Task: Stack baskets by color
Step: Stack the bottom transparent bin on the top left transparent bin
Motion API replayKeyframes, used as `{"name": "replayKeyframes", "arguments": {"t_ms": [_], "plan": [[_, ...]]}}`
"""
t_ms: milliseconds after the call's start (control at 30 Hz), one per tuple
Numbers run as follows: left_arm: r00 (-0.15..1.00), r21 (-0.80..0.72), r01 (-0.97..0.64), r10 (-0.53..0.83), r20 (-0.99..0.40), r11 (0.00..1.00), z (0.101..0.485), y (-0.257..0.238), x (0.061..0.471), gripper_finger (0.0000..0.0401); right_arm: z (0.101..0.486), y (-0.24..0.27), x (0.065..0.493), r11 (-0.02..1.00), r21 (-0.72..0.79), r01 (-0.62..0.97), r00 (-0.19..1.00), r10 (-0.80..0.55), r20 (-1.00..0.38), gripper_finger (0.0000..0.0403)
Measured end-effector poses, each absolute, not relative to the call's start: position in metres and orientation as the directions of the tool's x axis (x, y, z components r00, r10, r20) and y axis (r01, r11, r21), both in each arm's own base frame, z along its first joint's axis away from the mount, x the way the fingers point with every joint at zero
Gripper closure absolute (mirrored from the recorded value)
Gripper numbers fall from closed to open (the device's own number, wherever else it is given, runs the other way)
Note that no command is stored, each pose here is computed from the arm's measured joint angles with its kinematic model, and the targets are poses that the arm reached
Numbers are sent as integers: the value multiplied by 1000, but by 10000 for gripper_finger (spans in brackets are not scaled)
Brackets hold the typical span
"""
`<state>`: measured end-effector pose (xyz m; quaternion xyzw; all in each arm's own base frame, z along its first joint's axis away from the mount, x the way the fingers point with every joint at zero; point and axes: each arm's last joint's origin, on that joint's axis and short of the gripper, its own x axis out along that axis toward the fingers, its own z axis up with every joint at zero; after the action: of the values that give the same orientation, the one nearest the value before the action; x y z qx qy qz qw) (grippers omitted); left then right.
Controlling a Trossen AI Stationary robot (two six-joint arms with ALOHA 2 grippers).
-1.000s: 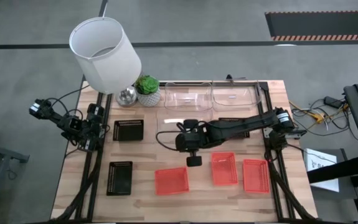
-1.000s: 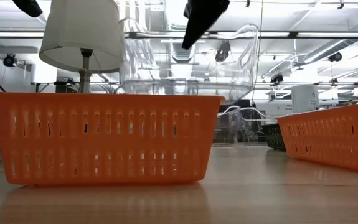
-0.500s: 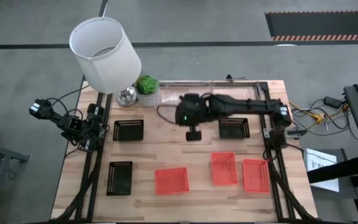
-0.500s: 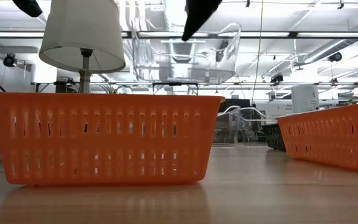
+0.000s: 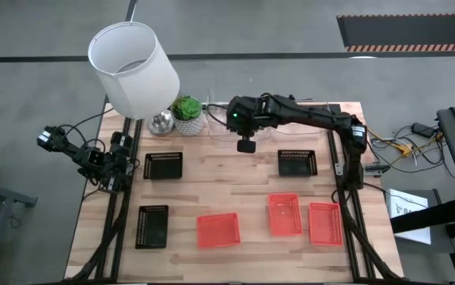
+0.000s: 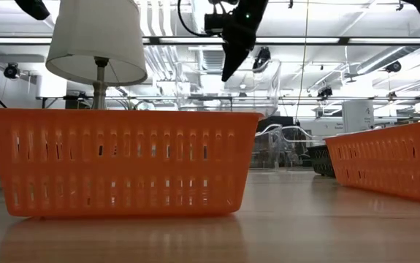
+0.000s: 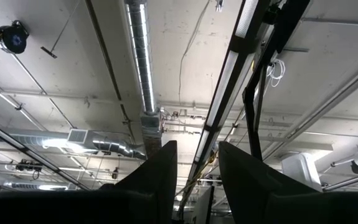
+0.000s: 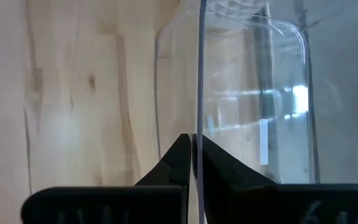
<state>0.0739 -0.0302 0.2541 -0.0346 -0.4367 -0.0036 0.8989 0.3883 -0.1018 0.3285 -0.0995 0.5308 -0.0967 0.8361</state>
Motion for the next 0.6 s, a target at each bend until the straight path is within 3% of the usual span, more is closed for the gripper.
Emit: {"name": "replayKeyframes", "arguments": {"t_ms": [600], "plan": [[618, -59, 37, 24, 786, 998, 254, -30, 74, 299, 297, -108, 392, 958, -285, 20, 403, -269, -875, 394]]}}
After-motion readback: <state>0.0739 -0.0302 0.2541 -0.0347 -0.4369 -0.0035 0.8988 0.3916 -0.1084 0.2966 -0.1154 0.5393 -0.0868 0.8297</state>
